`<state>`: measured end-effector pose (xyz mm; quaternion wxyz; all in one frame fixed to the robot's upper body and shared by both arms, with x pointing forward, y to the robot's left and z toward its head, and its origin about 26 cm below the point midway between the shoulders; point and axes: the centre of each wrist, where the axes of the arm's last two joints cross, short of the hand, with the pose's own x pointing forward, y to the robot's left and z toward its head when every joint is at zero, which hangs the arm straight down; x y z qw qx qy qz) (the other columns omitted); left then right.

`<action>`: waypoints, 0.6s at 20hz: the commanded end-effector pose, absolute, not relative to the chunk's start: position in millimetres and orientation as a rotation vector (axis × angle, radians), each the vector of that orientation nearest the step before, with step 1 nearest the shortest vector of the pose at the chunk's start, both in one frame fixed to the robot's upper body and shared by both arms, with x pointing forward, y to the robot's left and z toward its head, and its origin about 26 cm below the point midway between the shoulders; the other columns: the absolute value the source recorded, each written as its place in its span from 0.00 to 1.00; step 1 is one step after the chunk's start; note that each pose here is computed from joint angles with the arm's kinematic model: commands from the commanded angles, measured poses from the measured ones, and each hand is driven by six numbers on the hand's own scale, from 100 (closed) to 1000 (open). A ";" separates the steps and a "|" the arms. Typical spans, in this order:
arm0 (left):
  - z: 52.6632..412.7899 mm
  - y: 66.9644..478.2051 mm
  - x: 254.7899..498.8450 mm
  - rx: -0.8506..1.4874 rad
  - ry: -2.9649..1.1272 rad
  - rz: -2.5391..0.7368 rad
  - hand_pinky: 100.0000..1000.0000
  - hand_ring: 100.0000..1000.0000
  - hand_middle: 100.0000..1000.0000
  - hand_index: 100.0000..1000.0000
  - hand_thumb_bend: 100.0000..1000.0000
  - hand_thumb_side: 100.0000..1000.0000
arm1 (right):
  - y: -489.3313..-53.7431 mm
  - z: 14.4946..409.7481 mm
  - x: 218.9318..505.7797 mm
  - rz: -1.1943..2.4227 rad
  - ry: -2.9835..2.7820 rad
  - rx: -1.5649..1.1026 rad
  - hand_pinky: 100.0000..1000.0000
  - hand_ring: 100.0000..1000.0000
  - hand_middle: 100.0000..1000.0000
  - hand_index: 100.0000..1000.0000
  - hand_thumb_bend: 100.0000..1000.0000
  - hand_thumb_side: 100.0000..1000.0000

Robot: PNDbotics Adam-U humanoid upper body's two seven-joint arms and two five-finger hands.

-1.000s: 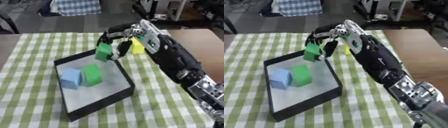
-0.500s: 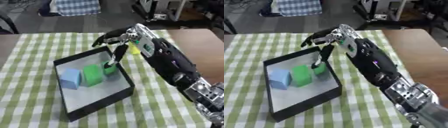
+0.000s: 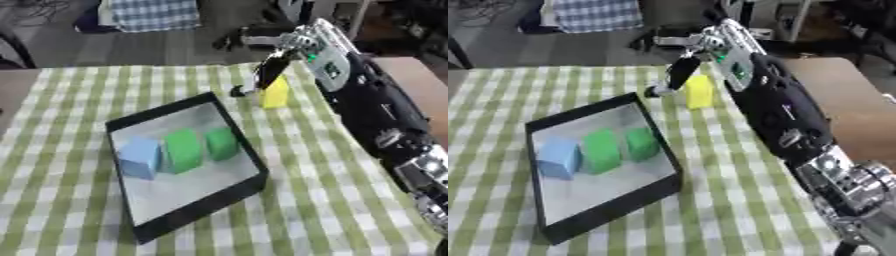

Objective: Pick up objects on the table and place them in the box.

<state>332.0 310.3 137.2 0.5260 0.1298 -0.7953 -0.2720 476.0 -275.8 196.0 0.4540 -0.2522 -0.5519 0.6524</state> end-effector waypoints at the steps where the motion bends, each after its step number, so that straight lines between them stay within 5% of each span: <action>1: 147.2 308.0 333.4 0.307 -1.937 -0.657 0.68 0.65 0.66 0.88 0.62 0.79 | -305.3 195.3 485.4 1.481 -1.272 -0.728 0.90 0.91 0.89 0.99 0.42 0.35; 12: 149.2 304.6 335.0 0.289 -1.949 -0.659 0.68 0.65 0.66 0.88 0.62 0.79 | -333.7 148.7 491.0 1.300 -1.074 -0.793 0.91 0.92 0.90 0.99 0.41 0.37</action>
